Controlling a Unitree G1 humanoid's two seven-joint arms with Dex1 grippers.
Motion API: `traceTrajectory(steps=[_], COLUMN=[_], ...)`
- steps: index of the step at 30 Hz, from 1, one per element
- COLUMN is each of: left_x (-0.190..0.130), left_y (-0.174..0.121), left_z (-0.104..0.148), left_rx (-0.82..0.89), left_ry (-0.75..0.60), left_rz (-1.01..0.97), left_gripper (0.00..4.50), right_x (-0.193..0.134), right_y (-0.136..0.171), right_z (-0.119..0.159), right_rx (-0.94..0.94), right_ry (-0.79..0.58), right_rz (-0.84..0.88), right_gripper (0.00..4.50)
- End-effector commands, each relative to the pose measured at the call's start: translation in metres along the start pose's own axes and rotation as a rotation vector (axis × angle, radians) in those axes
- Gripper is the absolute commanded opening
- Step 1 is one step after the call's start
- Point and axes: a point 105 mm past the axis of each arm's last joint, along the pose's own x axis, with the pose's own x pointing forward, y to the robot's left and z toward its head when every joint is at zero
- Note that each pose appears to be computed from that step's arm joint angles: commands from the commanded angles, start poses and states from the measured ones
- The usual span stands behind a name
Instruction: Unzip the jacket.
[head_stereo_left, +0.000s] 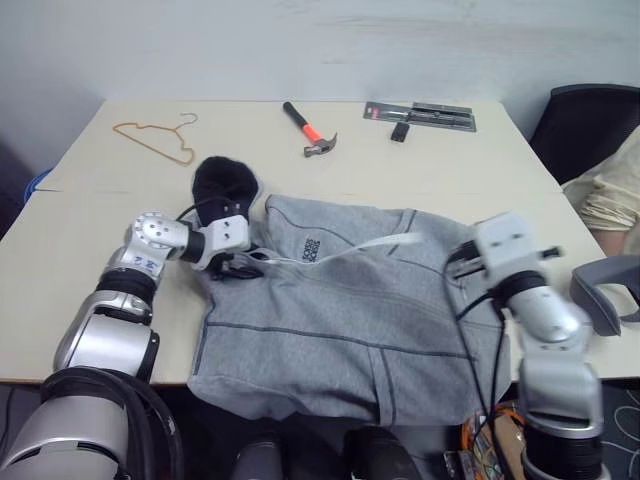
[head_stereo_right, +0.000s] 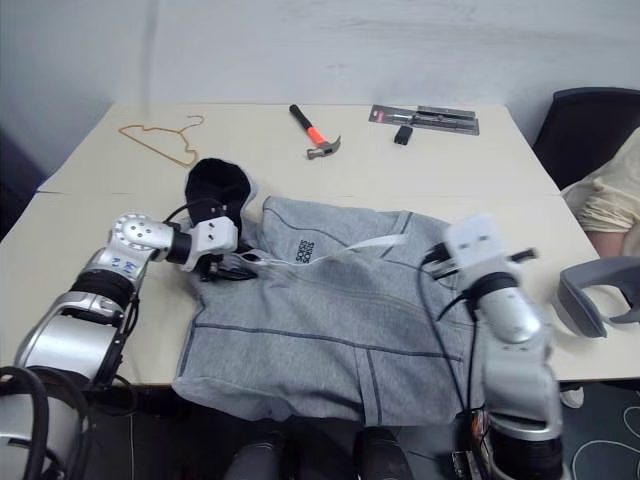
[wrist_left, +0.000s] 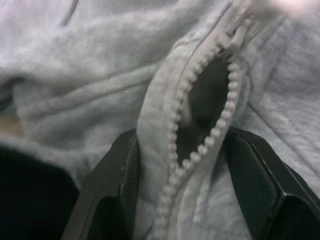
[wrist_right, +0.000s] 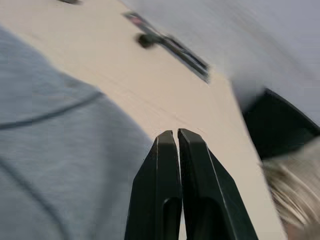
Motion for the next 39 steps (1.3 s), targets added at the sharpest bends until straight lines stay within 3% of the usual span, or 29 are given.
traceTrajectory(steps=[1,4,10,17,23,27,33,36,39], left_x=[-0.004,-0.007,-0.008,-0.009,-0.021,-0.029,-0.040,-0.042,-0.038], left_y=[-0.019,-0.018,-0.019,-0.020,-0.013,-0.010,-0.014,-0.018,-0.022], left_z=[-0.047,-0.049,-0.044,-0.030,-0.006,0.011,0.022,0.016,0.009], left_rx=[-0.106,-0.118,-0.116,-0.091,-0.028,0.007,0.048,0.045,0.042], left_ry=[0.168,0.165,0.131,0.078,0.014,-0.026,-0.055,-0.042,-0.019], left_rz=[-0.016,0.001,-0.023,-0.078,-0.137,-0.173,-0.205,-0.204,-0.199], left_gripper=[2.62,2.62,2.62,2.62,2.62,2.62,2.62,2.62,2.62], right_x=[-0.006,-0.008,-0.019,-0.039,-0.055,-0.053,-0.025,-0.025,-0.026], right_y=[-0.033,-0.046,0.037,0.140,0.192,0.208,0.207,0.207,0.206], right_z=[0.007,0.005,0.019,0.045,0.031,0.031,0.033,0.036,0.038], right_rx=[0.057,0.039,-0.051,-0.094,-0.224,-0.329,-0.382,-0.375,-0.369], right_ry=[-0.031,-0.028,-0.098,-0.190,-0.174,-0.221,-0.244,-0.262,-0.278], right_rz=[-0.085,-0.065,0.334,0.623,0.822,0.840,0.696,0.695,0.703], right_gripper=[0.14,0.14,0.14,2.46,4.39,4.39,4.39,3.79,2.83])
